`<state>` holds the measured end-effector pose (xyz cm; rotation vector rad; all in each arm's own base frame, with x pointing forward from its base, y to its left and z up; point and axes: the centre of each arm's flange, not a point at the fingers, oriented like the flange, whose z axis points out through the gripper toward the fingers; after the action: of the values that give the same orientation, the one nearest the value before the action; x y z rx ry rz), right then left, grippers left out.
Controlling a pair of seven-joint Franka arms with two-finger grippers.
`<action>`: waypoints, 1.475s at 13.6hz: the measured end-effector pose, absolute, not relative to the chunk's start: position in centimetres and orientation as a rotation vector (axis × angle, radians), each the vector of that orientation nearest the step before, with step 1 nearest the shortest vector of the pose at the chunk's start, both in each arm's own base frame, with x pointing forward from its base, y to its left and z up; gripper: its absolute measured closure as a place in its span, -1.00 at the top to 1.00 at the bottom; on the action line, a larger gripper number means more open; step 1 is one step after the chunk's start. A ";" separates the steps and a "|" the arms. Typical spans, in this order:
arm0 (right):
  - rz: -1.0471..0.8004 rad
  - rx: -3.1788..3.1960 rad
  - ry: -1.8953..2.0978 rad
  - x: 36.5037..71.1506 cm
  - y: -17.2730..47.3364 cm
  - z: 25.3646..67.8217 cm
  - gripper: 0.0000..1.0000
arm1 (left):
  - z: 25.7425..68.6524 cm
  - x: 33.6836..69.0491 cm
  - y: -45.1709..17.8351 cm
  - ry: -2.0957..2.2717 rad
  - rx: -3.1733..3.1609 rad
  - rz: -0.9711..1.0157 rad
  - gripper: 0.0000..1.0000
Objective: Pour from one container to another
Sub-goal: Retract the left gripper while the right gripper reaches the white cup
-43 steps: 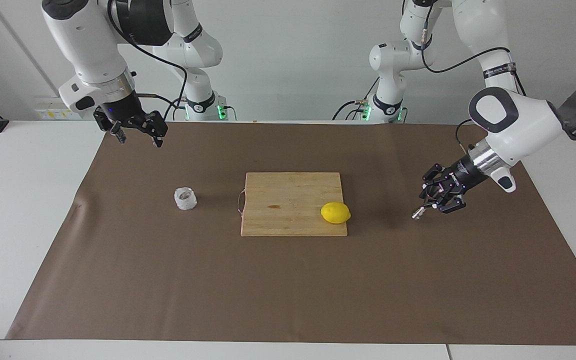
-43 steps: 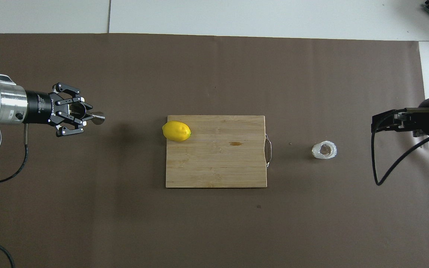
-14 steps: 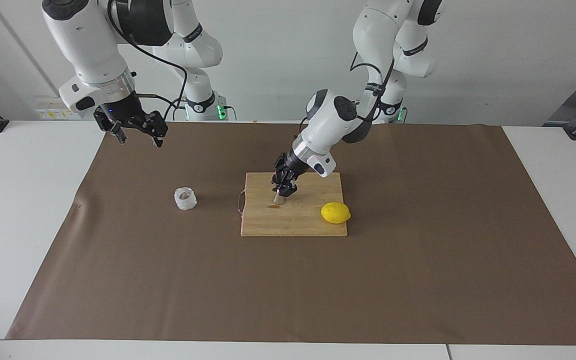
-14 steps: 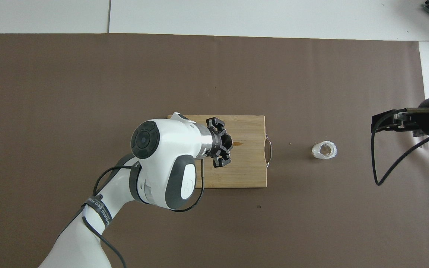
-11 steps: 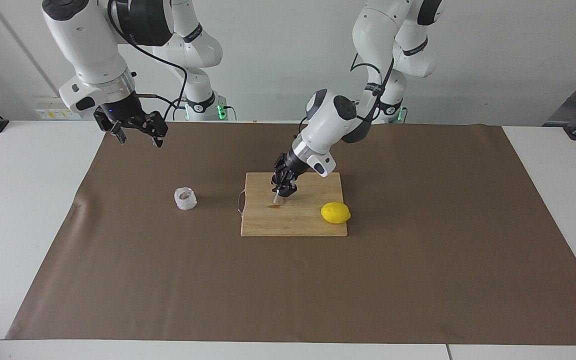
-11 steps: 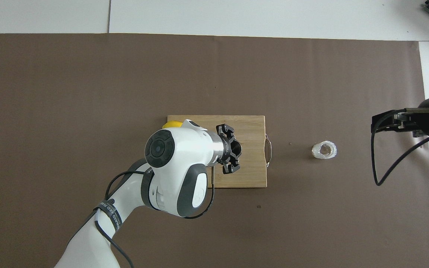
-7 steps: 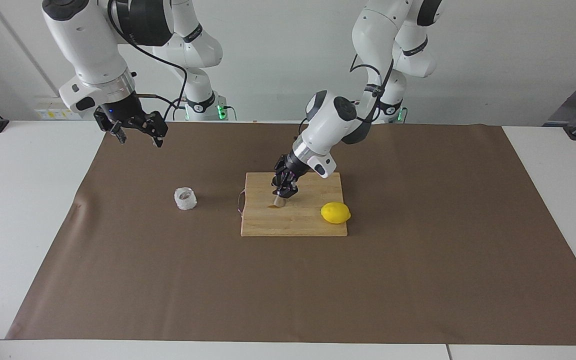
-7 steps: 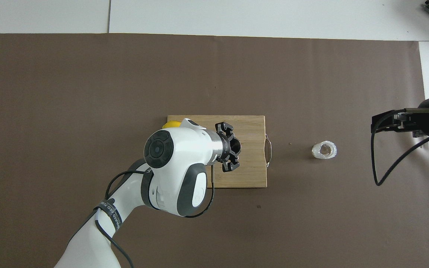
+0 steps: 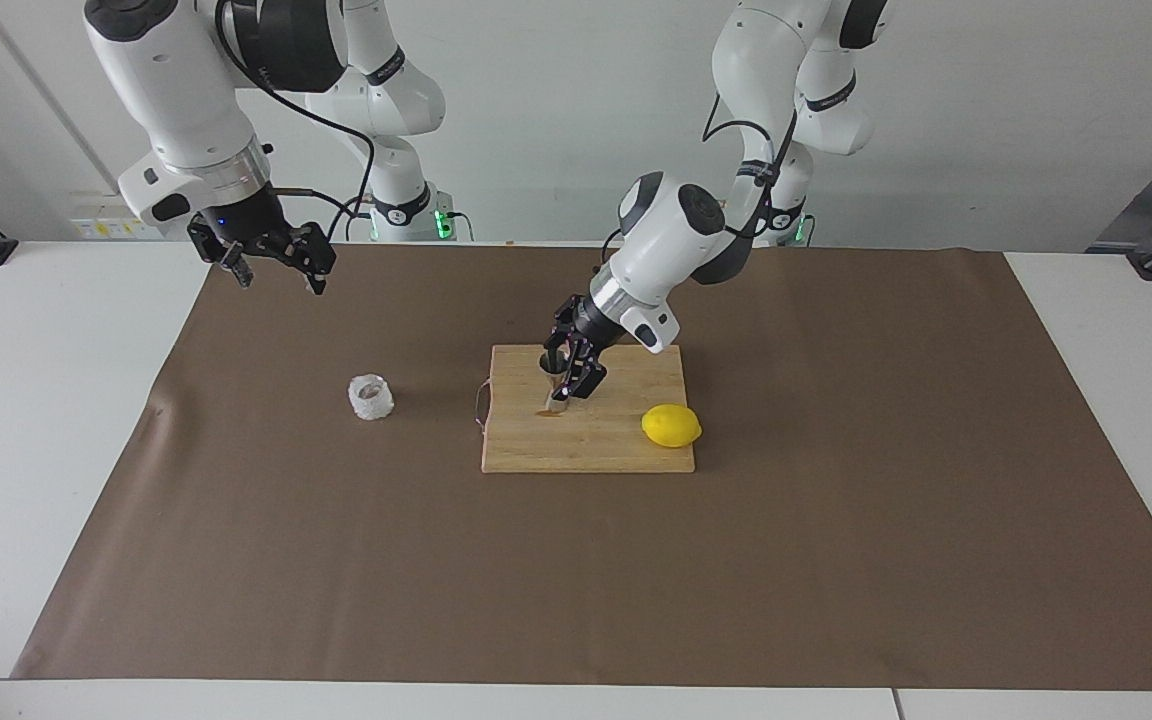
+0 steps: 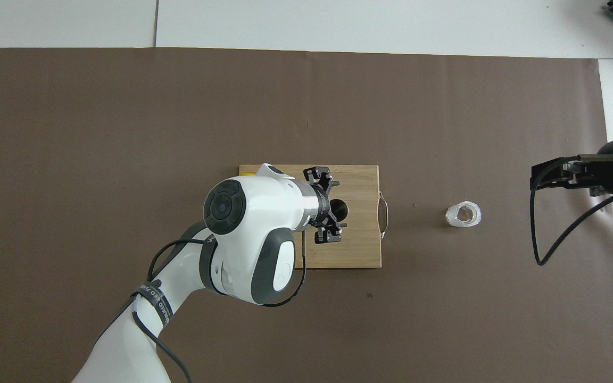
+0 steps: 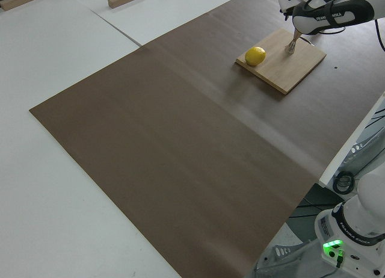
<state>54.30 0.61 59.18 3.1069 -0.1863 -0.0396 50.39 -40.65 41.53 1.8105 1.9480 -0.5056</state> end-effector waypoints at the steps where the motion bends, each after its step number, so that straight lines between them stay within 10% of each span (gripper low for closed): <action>1: -0.039 3.107 -0.186 54.3 0.6 59.2 1.00 | 43.2 51.2 -38.8 1.947 1.826 -0.482 1.00; 20: 0.090 3.013 1.152 53.6 -0.6 51.3 1.00 | 53.6 55.1 -4.3 0.903 2.848 -0.056 1.00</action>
<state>53.62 -0.65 51.30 3.0126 1.1520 0.0900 55.06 -4.32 53.60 2.8484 0.9031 -0.0561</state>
